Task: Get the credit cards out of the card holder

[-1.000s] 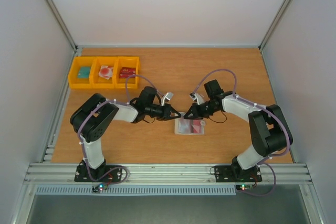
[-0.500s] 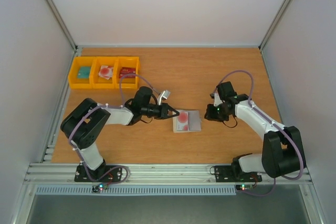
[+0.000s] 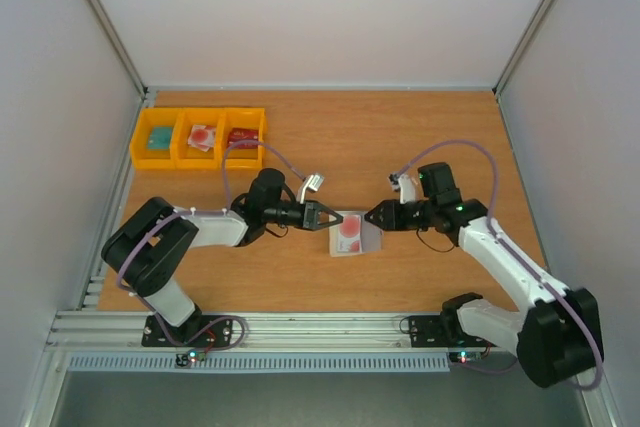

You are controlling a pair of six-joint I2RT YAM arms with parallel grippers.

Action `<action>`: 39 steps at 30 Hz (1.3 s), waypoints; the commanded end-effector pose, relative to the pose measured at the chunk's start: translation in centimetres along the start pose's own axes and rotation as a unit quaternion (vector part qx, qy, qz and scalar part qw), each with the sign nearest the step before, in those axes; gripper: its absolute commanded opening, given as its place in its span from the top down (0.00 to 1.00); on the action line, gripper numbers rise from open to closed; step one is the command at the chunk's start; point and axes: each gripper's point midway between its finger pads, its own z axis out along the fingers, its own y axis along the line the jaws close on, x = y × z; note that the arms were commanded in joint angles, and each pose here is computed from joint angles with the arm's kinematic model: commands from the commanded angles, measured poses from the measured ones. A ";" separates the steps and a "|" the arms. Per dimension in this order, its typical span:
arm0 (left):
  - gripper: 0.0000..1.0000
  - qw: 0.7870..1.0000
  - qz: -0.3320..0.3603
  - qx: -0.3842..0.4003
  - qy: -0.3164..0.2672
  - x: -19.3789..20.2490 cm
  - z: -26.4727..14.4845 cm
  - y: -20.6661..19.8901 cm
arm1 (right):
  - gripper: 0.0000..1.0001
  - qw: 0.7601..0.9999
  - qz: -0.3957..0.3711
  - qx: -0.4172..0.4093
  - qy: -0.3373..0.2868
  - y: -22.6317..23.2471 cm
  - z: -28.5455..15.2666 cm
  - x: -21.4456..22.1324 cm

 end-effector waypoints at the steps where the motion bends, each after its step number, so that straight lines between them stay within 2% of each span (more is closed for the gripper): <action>1: 1.00 0.993 0.081 0.088 -0.010 -1.3 -0.4 -5.0 | 0.67 0.992 0.006 -0.120 0.031 2.0 2.1 1.8; 8: 1.00 0.989 0.101 0.112 -0.004 -0.6 -0.5 -6.2 | 0.70 0.980 -0.002 -0.198 0.026 3.0 2.7 3.1; 17: 1.00 0.989 0.099 0.109 -0.002 -0.6 -0.2 -5.9 | 0.77 0.970 -0.010 -0.239 0.029 4.4 2.3 3.4; 19: 1.00 0.989 0.099 0.106 -0.003 -0.7 -0.2 -5.8 | 0.81 0.969 -0.018 -0.246 0.031 5.0 2.0 3.2; 23: 1.00 0.990 0.100 0.099 -0.007 -0.7 -0.2 -5.5 | 0.98 0.968 -0.027 -0.250 0.029 5.7 0.9 3.5; 33: 1.00 0.991 0.100 0.086 -0.022 -0.6 -0.8 -5.2 | 0.99 0.978 0.000 -0.205 0.024 5.0 0.4 3.5; 37: 0.96 0.986 0.129 0.105 -0.014 0.2 -0.8 -6.4 | 0.99 0.975 -0.009 -0.221 0.022 5.5 0.7 2.6; 39: 1.00 0.985 0.138 0.108 -0.012 0.4 -0.7 -6.5 | 0.98 0.969 -0.007 -0.246 0.020 6.4 0.7 1.7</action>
